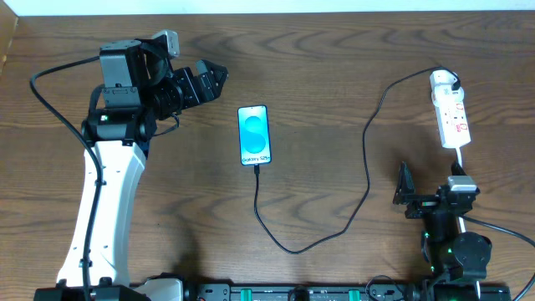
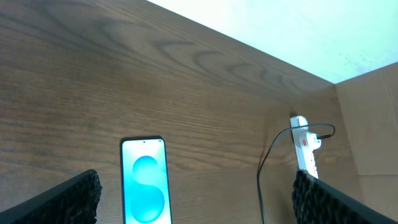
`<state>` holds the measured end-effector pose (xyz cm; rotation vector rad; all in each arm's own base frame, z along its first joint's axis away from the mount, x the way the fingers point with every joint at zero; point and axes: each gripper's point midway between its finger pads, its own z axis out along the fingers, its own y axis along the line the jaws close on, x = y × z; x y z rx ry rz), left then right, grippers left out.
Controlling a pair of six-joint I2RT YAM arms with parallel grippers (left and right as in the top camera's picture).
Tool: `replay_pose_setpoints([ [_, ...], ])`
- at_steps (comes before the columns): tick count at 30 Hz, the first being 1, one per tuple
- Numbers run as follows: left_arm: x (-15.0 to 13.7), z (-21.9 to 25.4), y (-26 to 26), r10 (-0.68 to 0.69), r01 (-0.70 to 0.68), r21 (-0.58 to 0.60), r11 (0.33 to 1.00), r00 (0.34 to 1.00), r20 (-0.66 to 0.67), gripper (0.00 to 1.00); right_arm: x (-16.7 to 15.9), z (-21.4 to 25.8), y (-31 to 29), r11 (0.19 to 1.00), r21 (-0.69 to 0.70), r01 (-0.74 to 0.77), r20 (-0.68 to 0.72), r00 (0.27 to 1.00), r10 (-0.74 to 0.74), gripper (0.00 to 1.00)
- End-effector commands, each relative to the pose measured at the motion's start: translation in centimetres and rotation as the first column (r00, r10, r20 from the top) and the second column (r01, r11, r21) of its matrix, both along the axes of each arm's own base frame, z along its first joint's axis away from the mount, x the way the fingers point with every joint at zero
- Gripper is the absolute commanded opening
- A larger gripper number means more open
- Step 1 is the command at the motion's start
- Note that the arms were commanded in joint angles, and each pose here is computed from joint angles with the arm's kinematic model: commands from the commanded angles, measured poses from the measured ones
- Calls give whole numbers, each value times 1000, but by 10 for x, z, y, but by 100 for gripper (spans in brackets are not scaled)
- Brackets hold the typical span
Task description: Plug charger to phone and switch on socket
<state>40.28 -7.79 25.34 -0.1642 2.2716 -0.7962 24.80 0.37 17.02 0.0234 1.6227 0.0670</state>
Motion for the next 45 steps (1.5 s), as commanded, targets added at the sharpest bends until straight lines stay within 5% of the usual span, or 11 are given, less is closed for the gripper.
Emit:
replay_pose_setpoints([
  [1,0,0,3,1,-1,17,1000,1000,8,98,0,-10,-4,1000,-7,27,-9,1000,-27,99],
  [45,0,0,3,1,-1,17,1000,1000,8,98,-2,-14,-5,999,-8,34,-23,999,-34,99],
])
